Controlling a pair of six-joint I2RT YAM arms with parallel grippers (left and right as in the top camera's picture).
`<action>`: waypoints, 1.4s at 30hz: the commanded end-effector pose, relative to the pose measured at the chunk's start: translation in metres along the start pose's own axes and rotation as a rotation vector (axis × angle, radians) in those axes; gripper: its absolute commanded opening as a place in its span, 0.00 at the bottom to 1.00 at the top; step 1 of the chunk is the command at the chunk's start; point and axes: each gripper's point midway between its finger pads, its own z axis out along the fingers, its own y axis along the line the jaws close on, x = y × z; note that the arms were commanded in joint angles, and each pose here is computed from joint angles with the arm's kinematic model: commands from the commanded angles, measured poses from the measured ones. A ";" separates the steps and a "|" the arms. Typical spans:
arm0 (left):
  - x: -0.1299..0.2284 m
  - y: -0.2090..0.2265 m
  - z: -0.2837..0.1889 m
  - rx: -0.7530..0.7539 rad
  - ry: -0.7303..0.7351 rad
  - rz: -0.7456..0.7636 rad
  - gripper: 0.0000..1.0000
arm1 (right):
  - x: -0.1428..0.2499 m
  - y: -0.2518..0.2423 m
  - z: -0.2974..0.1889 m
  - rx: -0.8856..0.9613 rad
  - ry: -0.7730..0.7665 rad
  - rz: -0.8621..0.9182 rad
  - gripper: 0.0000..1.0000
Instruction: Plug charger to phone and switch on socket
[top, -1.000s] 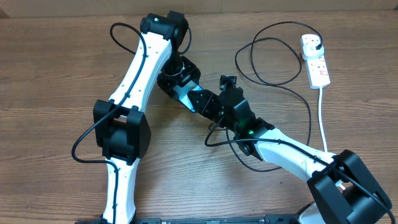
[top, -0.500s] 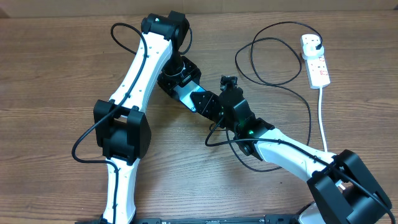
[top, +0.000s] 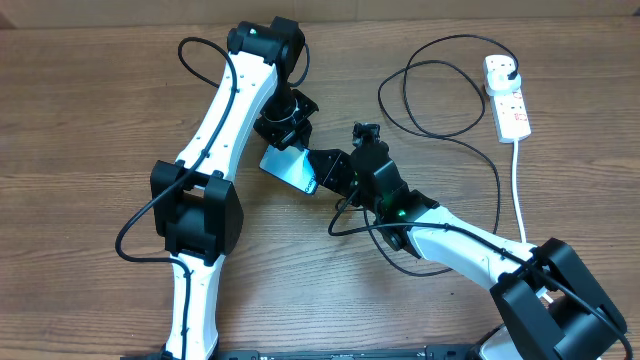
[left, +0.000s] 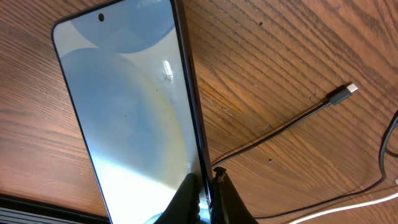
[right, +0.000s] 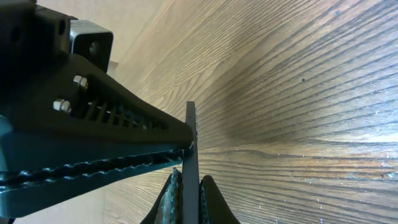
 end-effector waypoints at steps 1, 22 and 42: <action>-0.001 -0.003 -0.005 0.013 -0.014 0.004 0.06 | -0.010 0.017 -0.001 -0.041 -0.025 -0.009 0.04; -0.079 0.030 -0.048 0.301 0.048 0.529 0.36 | -0.076 0.002 -0.012 -0.059 -0.198 0.245 0.04; -0.020 -0.051 -0.053 0.555 0.112 0.653 0.57 | -0.104 -0.003 -0.020 -0.121 -0.347 0.692 0.04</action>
